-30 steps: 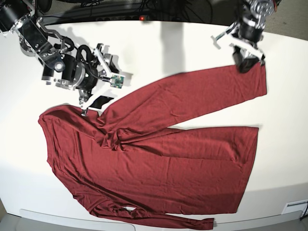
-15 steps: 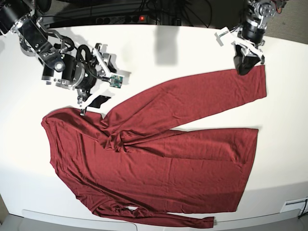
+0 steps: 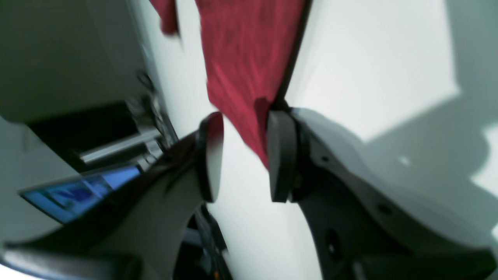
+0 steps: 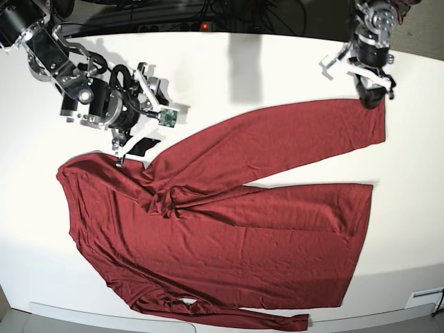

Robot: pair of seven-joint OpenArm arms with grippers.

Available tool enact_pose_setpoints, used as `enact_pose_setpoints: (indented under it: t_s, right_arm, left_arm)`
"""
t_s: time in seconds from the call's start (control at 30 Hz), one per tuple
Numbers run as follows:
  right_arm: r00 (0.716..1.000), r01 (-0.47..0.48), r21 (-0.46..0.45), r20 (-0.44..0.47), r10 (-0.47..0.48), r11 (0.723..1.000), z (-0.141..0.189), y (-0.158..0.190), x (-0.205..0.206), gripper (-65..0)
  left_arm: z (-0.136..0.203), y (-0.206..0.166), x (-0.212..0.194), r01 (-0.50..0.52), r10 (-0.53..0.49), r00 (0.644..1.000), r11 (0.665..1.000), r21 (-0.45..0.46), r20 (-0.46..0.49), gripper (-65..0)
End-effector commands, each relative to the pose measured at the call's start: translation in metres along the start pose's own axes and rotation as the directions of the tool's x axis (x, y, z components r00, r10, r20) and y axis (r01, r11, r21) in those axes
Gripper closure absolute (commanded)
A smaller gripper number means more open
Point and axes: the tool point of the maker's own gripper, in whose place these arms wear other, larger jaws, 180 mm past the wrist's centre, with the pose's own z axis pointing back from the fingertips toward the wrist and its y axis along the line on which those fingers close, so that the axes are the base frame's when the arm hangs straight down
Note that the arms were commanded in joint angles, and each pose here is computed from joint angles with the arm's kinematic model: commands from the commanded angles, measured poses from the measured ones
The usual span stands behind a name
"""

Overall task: Fold the T-shirt properly
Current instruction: 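Pull the sleeve cuff with left gripper to straighten the sleeve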

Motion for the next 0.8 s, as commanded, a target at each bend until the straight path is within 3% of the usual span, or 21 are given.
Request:
enact_pose_setpoints:
  t_s: [0.0,0.27,0.5,0.57,0.63,0.7,0.77]
  right_arm:
    - [1.000,-0.005,-0.031,0.017,0.006,1.000,0.006,-0.012,0.003,-41.8]
    - [1.000,-0.005,-0.031,0.017,0.006,1.000,0.006,-0.012,0.003,-41.8]
    - [1.000,-0.005,-0.030,0.017,0.005,1.000,0.006,-0.012,0.004,-41.8]
    - [1.000,-0.005,-0.030,0.017,0.005,1.000,0.006,-0.012,0.003,-41.8]
    - [1.000,0.011,-0.037,0.022,-0.010,0.999,0.006,-0.013,0.004,-41.8]
    - [0.999,0.044,-0.033,0.027,-0.043,0.998,0.006,-0.013,0.005,-41.8]
    - [0.997,0.074,-0.010,0.020,-0.074,0.997,0.006,-0.009,0.004,-41.8]
  left_arm:
    - [0.005,-0.024,-0.038,0.025,-0.041,0.992,0.991,-0.129,-0.121,-22.2]
    - [0.052,-0.018,-0.044,0.098,-0.107,0.993,0.985,-0.142,-0.058,-22.2]
    - [0.074,0.039,-0.012,0.042,-0.041,0.999,0.999,-0.021,0.026,-22.3]
    - [0.078,0.065,0.005,-0.044,0.042,0.996,0.999,0.025,0.081,-22.3]
    - [0.079,0.087,0.020,-0.198,0.193,0.971,0.980,0.018,0.141,-22.3]
    - [0.075,0.103,0.029,-0.363,0.362,0.916,0.932,-0.028,0.173,-22.3]
    - [0.069,0.114,0.036,-0.507,0.511,0.839,0.859,-0.075,0.187,-22.3]
